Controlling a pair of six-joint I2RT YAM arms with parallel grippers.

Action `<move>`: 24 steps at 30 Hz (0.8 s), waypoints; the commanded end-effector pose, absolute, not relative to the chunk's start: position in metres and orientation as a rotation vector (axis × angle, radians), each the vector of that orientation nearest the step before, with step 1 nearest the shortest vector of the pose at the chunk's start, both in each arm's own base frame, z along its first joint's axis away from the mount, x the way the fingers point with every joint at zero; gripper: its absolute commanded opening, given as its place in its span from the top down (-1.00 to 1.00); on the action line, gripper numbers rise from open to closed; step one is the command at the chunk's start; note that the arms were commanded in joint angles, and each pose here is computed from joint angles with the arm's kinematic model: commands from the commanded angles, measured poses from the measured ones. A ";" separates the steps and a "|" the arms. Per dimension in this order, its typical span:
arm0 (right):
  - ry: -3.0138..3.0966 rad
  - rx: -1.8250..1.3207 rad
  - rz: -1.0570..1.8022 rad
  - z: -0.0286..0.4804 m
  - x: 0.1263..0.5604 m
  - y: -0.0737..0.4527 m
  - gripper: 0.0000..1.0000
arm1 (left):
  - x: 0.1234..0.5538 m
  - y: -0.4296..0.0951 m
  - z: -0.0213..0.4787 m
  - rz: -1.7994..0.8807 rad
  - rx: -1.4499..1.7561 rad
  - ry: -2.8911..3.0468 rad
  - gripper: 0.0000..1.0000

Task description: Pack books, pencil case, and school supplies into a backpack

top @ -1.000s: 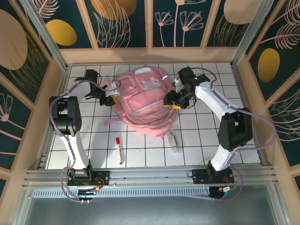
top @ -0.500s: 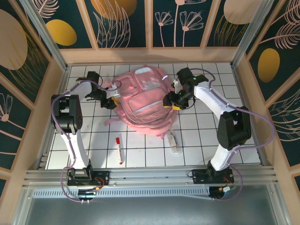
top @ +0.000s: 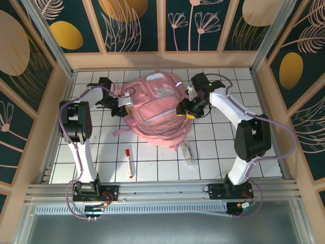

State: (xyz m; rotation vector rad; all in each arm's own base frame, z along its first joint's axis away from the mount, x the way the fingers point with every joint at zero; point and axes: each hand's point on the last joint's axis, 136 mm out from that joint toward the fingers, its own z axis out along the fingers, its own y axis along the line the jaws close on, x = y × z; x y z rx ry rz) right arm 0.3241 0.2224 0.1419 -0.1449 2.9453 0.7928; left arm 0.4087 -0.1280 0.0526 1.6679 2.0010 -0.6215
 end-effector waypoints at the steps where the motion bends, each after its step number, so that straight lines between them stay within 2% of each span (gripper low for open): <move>1: 2.962 -0.187 0.801 0.139 0.319 0.227 -0.16 | 0.404 -0.140 0.057 -0.712 1.661 1.970 0.72; 2: 2.961 -0.190 0.799 0.140 0.319 0.227 -0.15 | 0.403 -0.141 0.058 -0.717 1.655 1.970 0.74; 4: 2.958 -0.193 0.789 0.139 0.321 0.226 -0.16 | 0.404 -0.142 0.064 -0.715 1.640 1.970 0.98; 5: 2.954 -0.192 0.776 0.139 0.323 0.226 -0.15 | 0.404 -0.141 0.067 -0.712 1.630 1.978 1.00; 12: 2.830 -0.187 0.837 0.155 0.354 0.256 -0.09 | 0.380 -0.139 0.086 -0.667 1.592 1.973 1.00; 20: 2.624 -0.052 0.574 0.166 0.402 0.260 -0.17 | 0.365 -0.131 0.100 -0.468 1.412 1.979 1.00; 24: 2.598 -0.108 0.702 0.166 0.411 0.285 -0.17 | 0.353 -0.143 0.096 -0.462 1.382 1.984 1.00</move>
